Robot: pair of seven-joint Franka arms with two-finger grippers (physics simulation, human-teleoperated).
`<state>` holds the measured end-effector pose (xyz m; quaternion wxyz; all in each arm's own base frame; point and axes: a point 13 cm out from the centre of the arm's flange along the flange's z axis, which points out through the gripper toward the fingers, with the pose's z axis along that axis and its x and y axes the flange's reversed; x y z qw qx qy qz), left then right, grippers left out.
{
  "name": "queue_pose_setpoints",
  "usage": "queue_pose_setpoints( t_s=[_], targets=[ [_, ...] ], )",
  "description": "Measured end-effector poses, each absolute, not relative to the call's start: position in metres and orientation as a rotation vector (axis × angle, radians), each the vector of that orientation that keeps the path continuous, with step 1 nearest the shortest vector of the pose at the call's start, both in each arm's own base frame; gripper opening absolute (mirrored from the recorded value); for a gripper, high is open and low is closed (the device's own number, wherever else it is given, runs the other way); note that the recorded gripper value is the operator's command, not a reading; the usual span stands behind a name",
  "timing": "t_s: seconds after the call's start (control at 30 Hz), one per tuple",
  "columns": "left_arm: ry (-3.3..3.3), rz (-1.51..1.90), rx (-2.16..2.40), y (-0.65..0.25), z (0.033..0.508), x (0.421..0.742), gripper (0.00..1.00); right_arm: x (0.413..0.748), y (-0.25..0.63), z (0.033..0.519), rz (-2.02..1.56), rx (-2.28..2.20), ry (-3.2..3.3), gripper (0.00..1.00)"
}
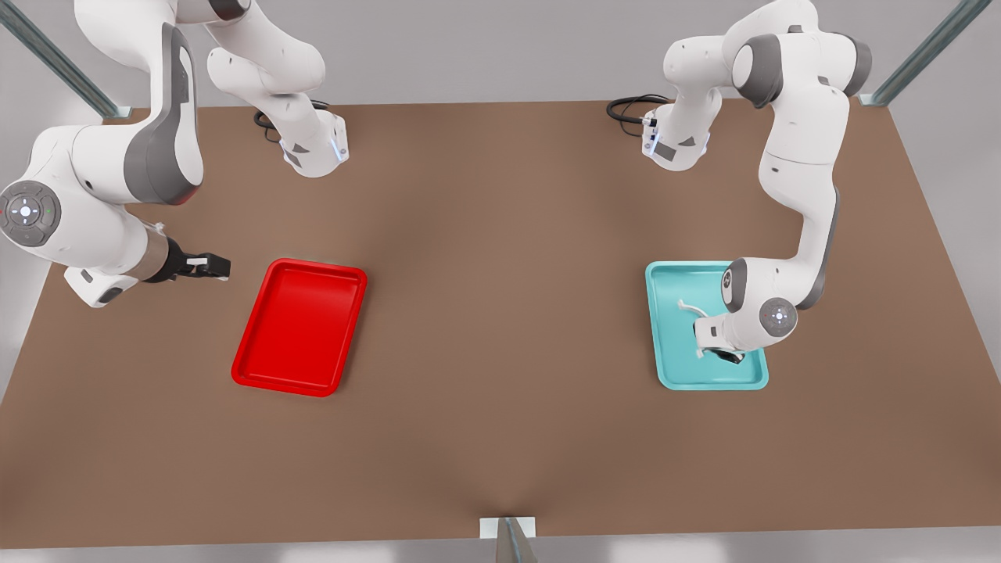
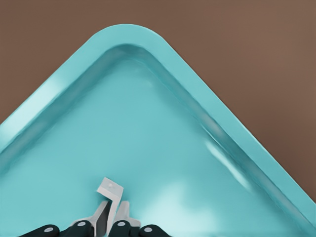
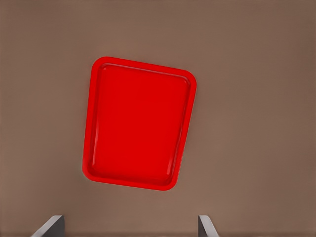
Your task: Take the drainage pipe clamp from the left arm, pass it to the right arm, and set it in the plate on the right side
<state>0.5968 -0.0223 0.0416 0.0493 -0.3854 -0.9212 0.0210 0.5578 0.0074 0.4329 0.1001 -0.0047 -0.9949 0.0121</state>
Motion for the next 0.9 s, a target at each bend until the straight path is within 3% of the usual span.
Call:
queue_pose_setpoints(
  t_s=[0.37,0.43,0.9],
  targets=[
    [-2.793,0.071,-1.182,-0.022,0.037,0.594,0.3,0.558,0.01,0.43,0.038,-0.007,-2.936,1.0],
    [-2.792,0.071,-1.183,-0.022,0.037,0.594,0.21,0.558,0.01,0.43,0.038,-0.006,-2.935,1.0],
    [-2.795,0.065,-1.145,-0.026,0.053,0.601,0.21,0.559,0.01,0.431,0.037,-0.009,-2.937,1.0]
  ],
)
